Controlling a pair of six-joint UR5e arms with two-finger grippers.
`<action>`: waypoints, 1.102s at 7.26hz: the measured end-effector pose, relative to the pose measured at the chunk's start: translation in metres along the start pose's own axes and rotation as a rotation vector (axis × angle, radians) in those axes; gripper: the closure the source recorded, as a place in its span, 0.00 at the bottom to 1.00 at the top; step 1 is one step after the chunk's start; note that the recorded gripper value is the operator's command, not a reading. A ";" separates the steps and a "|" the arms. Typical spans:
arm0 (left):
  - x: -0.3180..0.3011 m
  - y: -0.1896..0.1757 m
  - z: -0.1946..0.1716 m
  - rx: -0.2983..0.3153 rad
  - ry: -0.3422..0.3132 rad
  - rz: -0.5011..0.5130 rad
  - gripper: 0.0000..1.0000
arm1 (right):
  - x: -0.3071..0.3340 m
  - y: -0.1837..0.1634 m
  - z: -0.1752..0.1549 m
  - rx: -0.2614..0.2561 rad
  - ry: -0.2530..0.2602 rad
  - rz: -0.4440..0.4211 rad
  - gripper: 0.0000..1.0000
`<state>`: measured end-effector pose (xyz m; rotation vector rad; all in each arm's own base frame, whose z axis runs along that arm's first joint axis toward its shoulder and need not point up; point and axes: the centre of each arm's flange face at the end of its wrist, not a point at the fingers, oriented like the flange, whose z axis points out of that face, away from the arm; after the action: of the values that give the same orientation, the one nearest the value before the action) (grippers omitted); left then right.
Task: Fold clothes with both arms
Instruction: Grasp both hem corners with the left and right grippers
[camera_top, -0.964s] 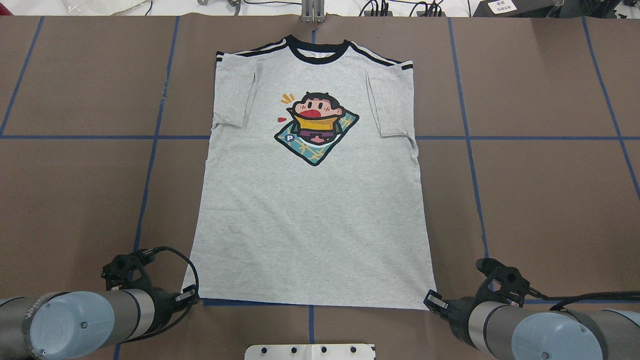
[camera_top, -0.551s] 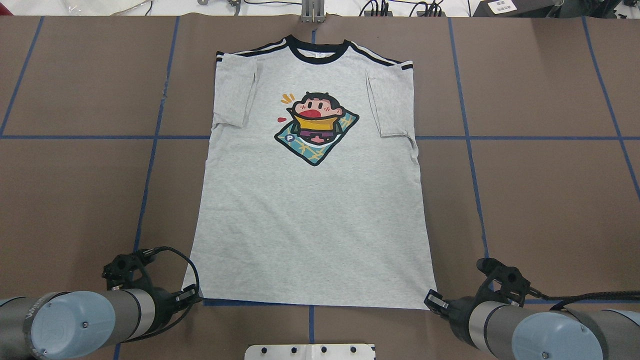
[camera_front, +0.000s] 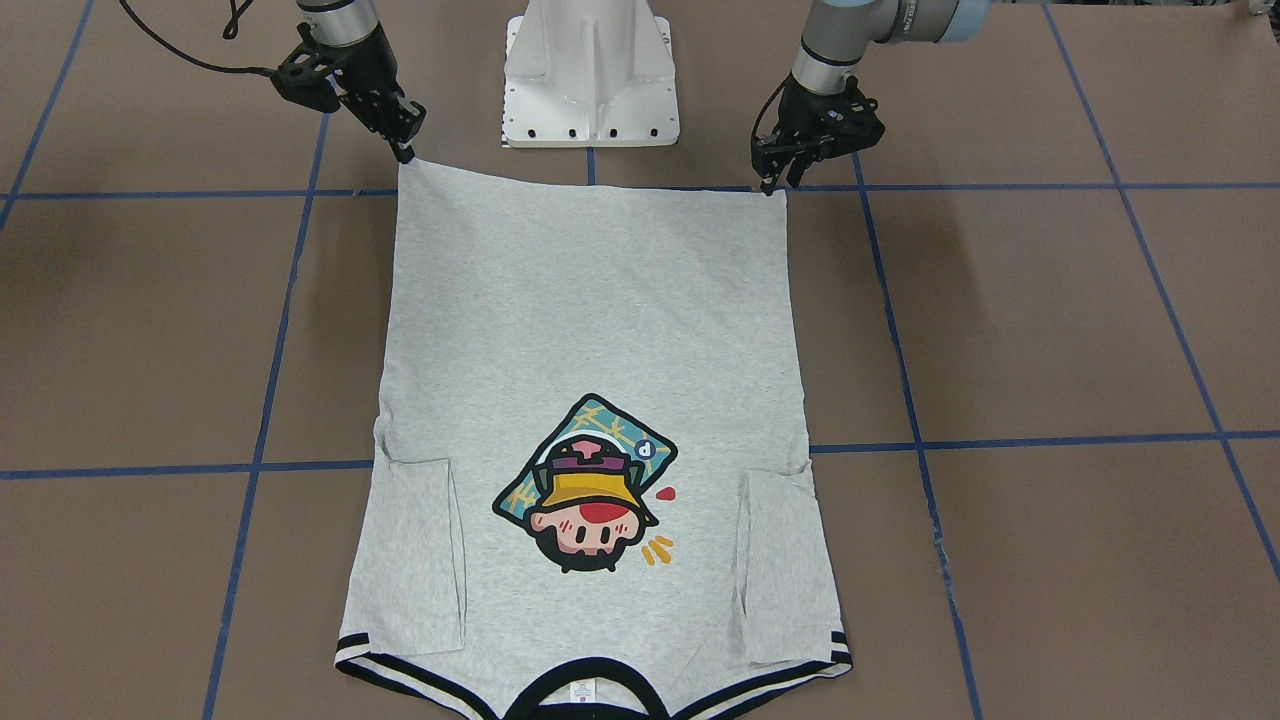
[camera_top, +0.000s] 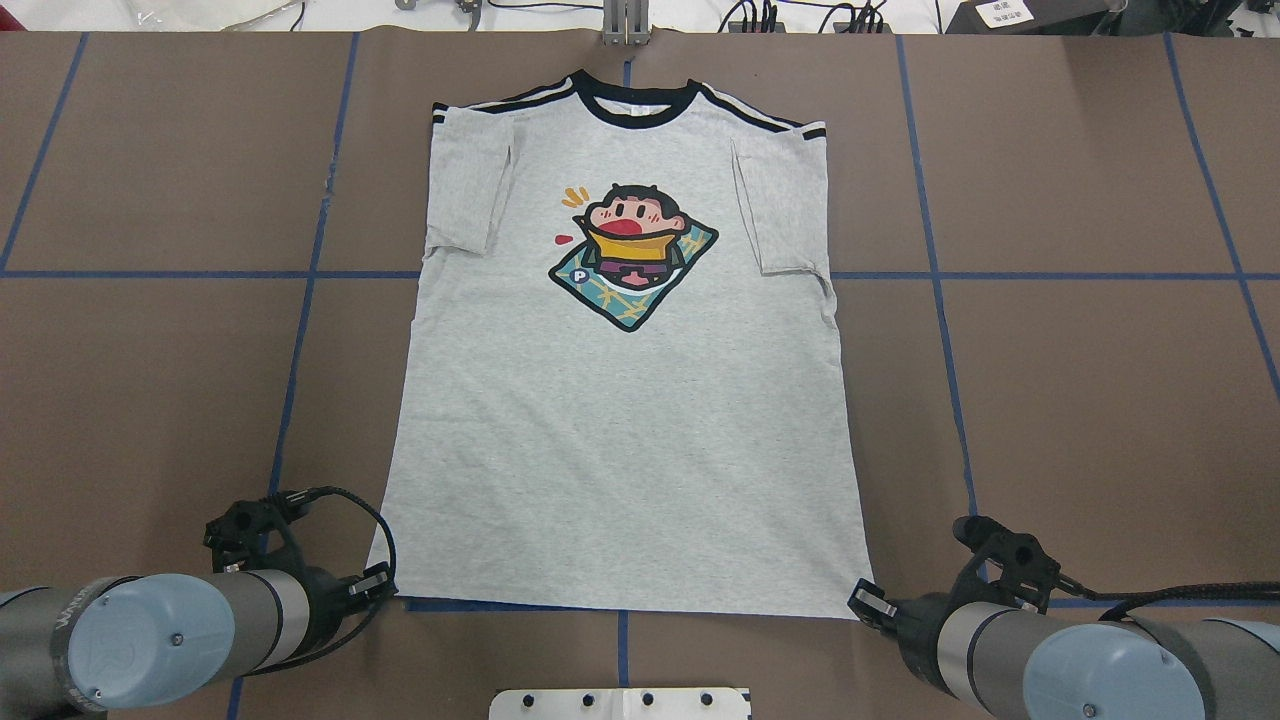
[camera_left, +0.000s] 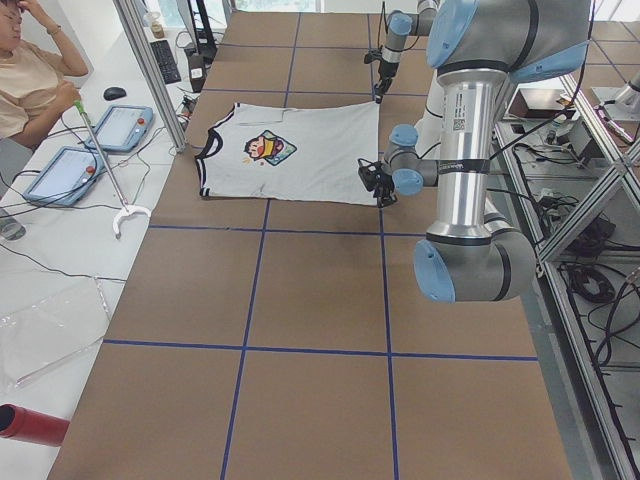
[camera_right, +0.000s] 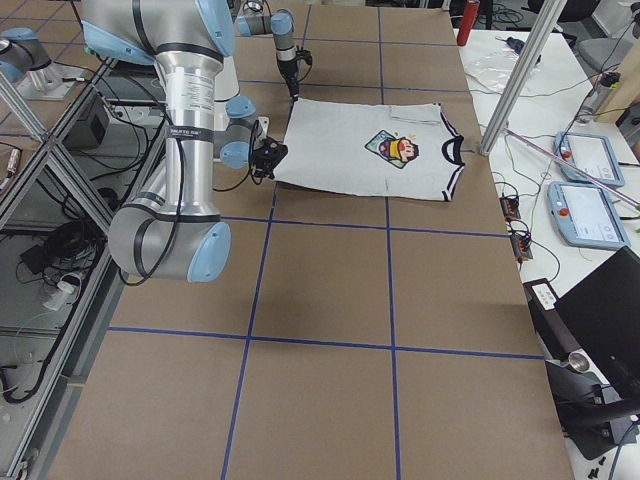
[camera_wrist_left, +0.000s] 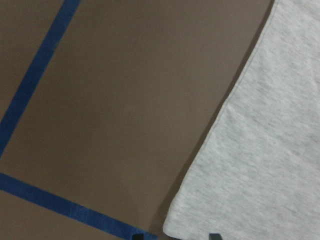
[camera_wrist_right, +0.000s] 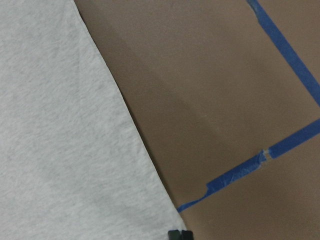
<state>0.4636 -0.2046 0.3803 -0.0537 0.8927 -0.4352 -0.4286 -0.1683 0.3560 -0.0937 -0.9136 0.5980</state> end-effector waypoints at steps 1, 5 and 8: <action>0.001 -0.001 0.000 0.002 -0.001 0.002 0.72 | 0.000 0.000 0.000 0.000 0.000 0.000 1.00; 0.003 -0.005 -0.002 0.009 0.005 0.003 1.00 | 0.000 -0.001 0.000 0.001 -0.001 0.001 1.00; 0.017 -0.006 -0.032 -0.008 0.062 0.011 1.00 | -0.003 -0.003 -0.004 0.000 -0.008 0.007 1.00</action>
<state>0.4462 -0.2121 0.3490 -0.0426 0.9550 -0.4250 -0.4250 -0.1720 0.3523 -0.0942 -0.9215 0.6049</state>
